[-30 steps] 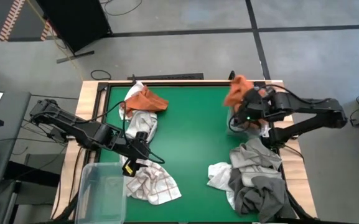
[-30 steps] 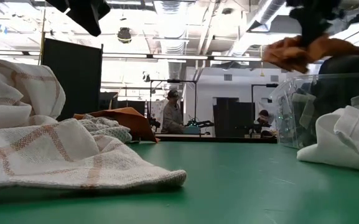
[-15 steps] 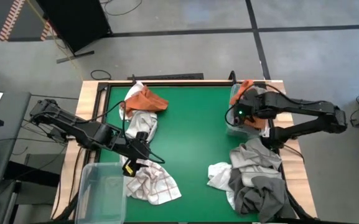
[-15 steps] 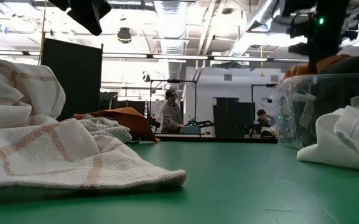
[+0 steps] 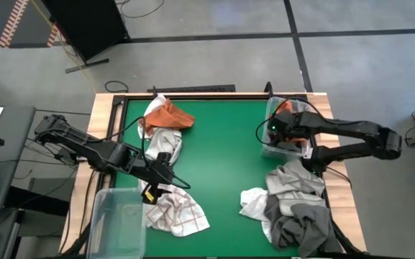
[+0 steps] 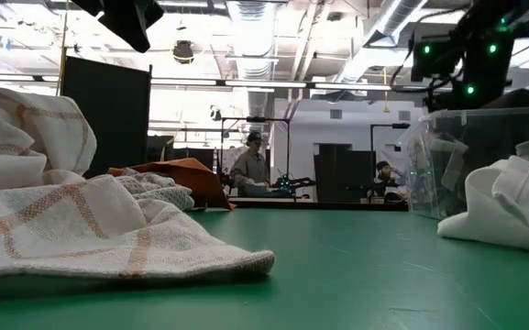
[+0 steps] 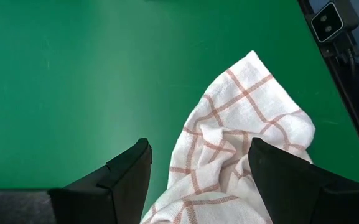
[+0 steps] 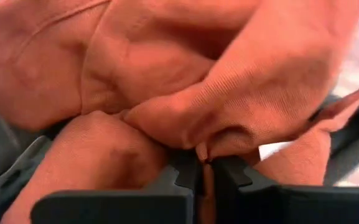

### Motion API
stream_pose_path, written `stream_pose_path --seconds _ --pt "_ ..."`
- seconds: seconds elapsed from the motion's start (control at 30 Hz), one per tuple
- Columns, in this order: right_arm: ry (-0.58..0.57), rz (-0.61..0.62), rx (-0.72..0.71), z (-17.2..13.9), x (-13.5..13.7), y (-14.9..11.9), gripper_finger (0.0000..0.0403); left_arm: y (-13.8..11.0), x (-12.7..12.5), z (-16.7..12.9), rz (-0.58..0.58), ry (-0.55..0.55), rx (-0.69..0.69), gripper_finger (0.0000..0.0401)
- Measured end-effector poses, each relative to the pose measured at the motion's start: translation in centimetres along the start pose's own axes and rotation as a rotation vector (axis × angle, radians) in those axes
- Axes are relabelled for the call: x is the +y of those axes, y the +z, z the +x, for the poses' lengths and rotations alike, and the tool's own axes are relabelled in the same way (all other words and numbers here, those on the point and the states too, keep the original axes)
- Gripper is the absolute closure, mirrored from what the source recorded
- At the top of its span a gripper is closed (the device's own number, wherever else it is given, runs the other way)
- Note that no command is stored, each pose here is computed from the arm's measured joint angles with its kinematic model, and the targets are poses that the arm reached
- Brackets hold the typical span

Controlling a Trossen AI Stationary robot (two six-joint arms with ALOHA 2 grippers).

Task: Sort towels by color in basket
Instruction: Put the orange microfiber towel into the top transparent bin, then put the white striped microfiber towel into the bottom transparent bin

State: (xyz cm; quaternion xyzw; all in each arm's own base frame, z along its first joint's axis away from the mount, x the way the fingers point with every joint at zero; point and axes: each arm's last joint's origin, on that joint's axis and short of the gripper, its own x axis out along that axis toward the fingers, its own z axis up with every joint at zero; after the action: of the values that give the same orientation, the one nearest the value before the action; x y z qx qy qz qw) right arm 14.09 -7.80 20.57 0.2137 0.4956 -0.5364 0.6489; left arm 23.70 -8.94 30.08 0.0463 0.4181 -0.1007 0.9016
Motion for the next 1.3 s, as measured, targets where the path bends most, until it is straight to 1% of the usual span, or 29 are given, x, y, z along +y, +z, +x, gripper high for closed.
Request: stream_pose_path --seconds 0.2,0.33,0.43,0.57,0.83,0.97,1.1,1.2,1.3 --pt "0.001 0.006 0.047 1.9 -0.4 -0.9 0.0357 0.0 0.0 0.0 -0.015 0.000 0.000 0.0144" --pt "0.010 0.006 0.049 2.0 -0.4 -0.8 0.0356 0.0 0.0 0.0 -0.023 -0.001 0.001 0.0144" --pt "0.019 0.008 0.051 1.9 -0.4 -0.7 0.0345 0.0 0.0 0.0 -0.025 -0.001 0.002 0.0144" --pt "0.050 0.017 0.052 1.3 -0.3 -0.2 0.0312 -0.1 0.0 0.0 -0.021 0.000 0.009 0.0144" --pt "0.124 -0.021 -0.006 -1.1 0.4 1.2 0.0217 -0.8 0.0 0.0 -0.013 -0.033 0.090 0.0144" --pt "0.149 -0.038 -0.044 -2.5 0.7 1.9 0.0177 -1.1 -0.1 -0.1 -0.014 -0.060 0.115 0.0144" --pt "0.182 -0.063 -0.087 -3.9 1.0 2.6 0.0155 -1.2 -0.1 -0.1 0.003 -0.077 0.130 0.0138" --pt "0.211 -0.084 -0.122 -5.0 1.2 3.0 0.0152 -1.2 -0.2 0.5 0.028 -0.077 0.149 0.0125" --pt "0.243 -0.103 -0.157 -6.2 1.4 3.4 0.0152 -1.3 -0.4 1.8 0.035 -0.099 0.199 0.0110"
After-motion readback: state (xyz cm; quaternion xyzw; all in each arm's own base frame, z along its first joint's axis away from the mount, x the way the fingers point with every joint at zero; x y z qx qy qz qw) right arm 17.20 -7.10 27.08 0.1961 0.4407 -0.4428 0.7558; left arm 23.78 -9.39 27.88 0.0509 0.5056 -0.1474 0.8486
